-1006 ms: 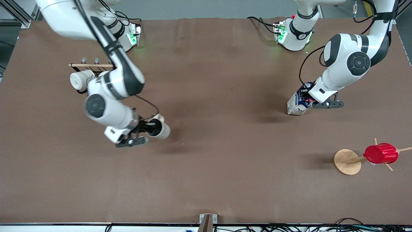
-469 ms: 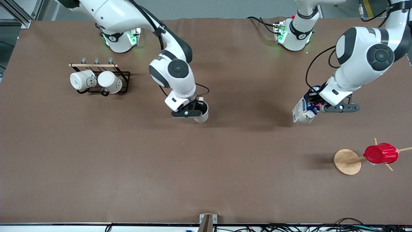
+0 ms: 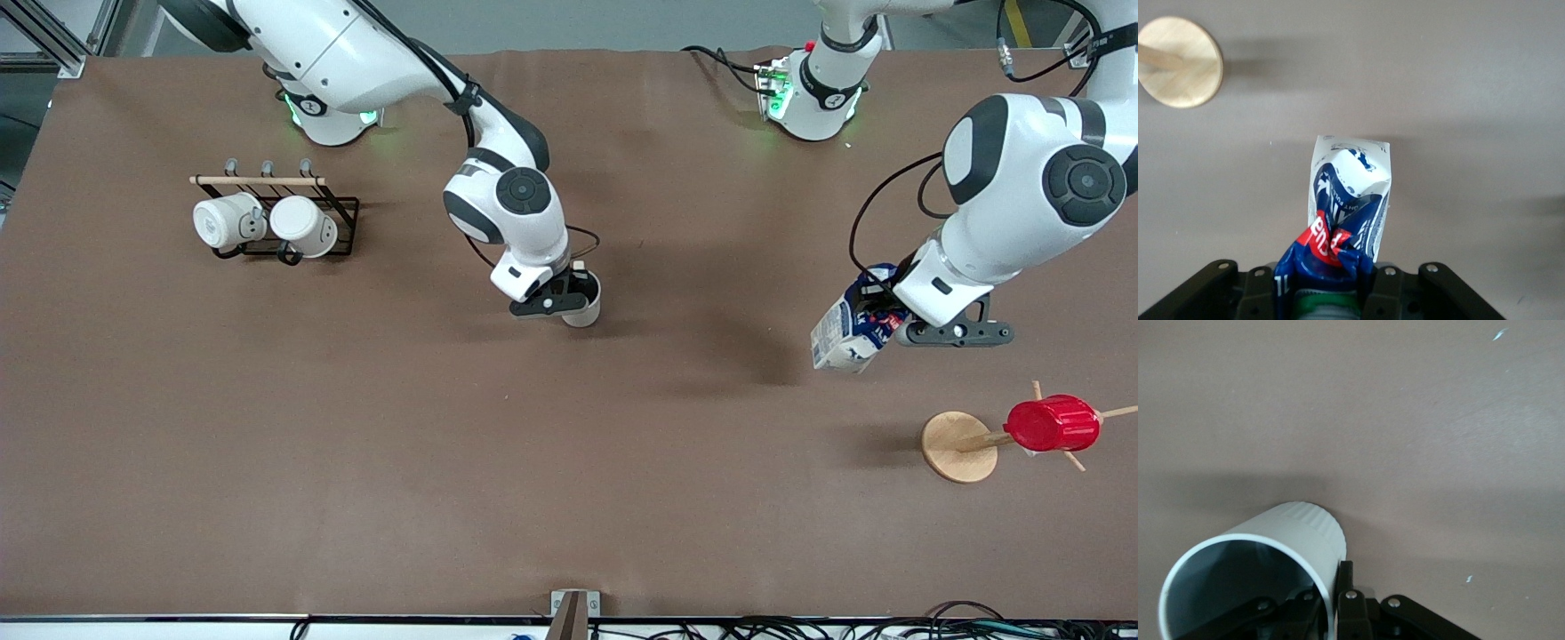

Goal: Place cup and milk on table
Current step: 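Set the mug down, release it while the left gripper lifts the carton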

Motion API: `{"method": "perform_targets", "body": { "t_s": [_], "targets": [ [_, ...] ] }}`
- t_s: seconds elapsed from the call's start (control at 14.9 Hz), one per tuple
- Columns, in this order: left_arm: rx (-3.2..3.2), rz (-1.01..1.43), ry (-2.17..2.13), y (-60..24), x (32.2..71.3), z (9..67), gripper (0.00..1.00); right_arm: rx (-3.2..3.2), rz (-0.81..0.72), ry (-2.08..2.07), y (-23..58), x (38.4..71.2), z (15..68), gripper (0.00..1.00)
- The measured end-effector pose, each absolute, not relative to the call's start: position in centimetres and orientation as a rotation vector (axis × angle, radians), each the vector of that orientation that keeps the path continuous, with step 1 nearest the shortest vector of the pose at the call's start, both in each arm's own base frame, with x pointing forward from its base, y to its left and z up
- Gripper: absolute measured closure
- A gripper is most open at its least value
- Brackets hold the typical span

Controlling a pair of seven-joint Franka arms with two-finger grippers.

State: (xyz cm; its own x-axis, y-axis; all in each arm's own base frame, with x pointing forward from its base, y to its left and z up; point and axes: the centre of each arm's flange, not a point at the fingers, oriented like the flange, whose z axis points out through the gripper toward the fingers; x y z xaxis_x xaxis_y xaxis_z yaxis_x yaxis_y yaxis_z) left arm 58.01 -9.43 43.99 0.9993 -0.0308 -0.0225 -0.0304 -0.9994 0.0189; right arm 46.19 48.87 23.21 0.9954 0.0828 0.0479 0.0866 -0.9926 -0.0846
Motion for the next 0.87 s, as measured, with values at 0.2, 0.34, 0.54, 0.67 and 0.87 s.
{"method": "perform_targets", "body": {
  "t_s": [0.2,0.34,0.54,0.67,0.87],
  "targets": [
    [3.118,-0.028,-0.067,-10.3,59.3,45.5,0.92,-3.051,-0.07,-0.13,48.9,46.2,23.3,0.67],
    [3.117,-0.035,-0.077,-10.8,60.1,46.3,0.92,-3.056,-0.075,-0.116,48.7,46.7,23.8,0.48],
    [3.113,-0.029,-0.102,-11.9,60.7,46.7,0.92,-3.119,-0.113,-0.025,45.8,49.7,29.1,0.21],
    [3.113,-0.044,-0.138,-14.1,60.4,46.7,0.92,-3.157,-0.185,0.11,41.0,53.0,35.1,0.04],
    [3.121,-0.1,-0.136,-19.1,59.0,45.6,0.92,-3.19,-0.263,0.37,31.4,57.1,42.4,0.0]
  ]
}}
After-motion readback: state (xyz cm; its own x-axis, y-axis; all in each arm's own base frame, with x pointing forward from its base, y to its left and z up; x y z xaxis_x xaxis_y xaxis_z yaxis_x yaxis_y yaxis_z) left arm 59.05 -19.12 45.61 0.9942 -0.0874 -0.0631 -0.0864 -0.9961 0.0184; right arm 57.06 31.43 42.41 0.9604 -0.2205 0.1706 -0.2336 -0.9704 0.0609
